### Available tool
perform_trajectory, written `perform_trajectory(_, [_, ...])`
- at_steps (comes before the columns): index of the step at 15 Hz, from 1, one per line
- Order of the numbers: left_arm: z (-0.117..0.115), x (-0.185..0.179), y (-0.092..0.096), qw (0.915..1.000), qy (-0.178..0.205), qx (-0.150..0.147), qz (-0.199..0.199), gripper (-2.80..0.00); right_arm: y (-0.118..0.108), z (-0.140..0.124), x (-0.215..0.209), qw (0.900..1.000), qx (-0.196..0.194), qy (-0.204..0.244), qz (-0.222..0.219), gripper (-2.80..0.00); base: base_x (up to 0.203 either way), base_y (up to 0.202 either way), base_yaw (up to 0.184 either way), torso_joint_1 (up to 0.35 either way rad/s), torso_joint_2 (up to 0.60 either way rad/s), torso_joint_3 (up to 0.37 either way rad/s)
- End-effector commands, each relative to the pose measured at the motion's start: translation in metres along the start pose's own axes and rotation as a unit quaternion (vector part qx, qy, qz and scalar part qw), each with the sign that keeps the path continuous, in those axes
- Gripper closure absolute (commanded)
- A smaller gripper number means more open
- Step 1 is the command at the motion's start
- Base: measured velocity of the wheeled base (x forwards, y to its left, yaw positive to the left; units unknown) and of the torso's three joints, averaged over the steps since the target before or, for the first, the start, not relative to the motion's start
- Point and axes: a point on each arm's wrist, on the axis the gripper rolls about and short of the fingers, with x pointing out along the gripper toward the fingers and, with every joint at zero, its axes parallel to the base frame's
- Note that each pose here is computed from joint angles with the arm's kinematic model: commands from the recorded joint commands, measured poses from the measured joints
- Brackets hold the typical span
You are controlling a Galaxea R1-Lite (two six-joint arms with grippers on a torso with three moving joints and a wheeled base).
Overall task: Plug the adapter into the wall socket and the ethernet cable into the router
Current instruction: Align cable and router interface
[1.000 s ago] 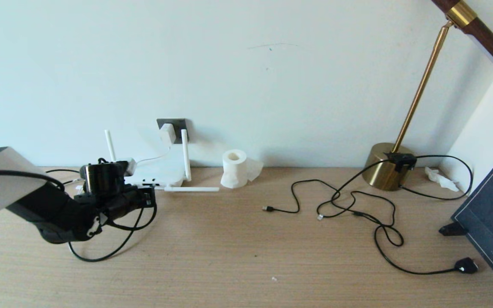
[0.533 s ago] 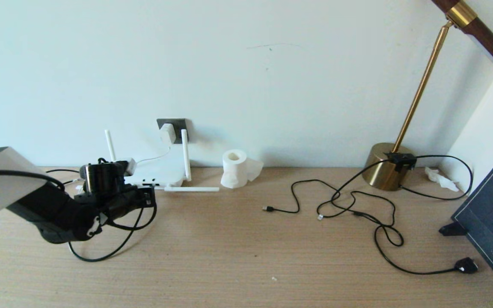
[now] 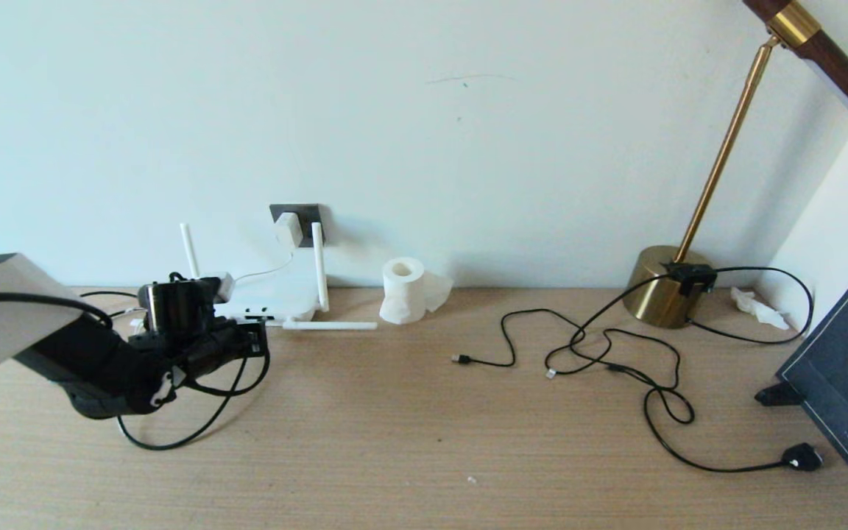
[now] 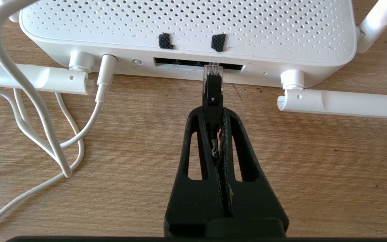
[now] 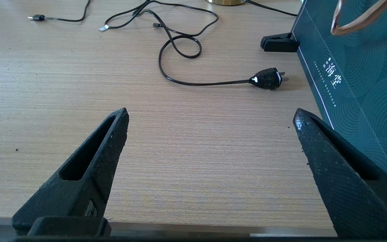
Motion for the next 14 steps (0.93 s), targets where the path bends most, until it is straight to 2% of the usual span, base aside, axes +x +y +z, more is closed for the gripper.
perform_trajectory(1, [-0.0001,0.0014,-0.0001,1.0000,-0.002,0.000,0.000,0.00,0.0000,-0.0001,0.0001,1.000,0.000,0.001,0.000,-2.80,0.000,0.000,0.000,0.000,0.00,0.000])
perform_trajectory(14, [-0.0009,0.0078,-0.0002,1.0000,-0.003,0.003,0.000,0.00,0.0000,-0.0001,0.0001,1.000,0.000,0.001,0.000,-2.80,0.000,0.000,0.000,0.000,0.00,0.000])
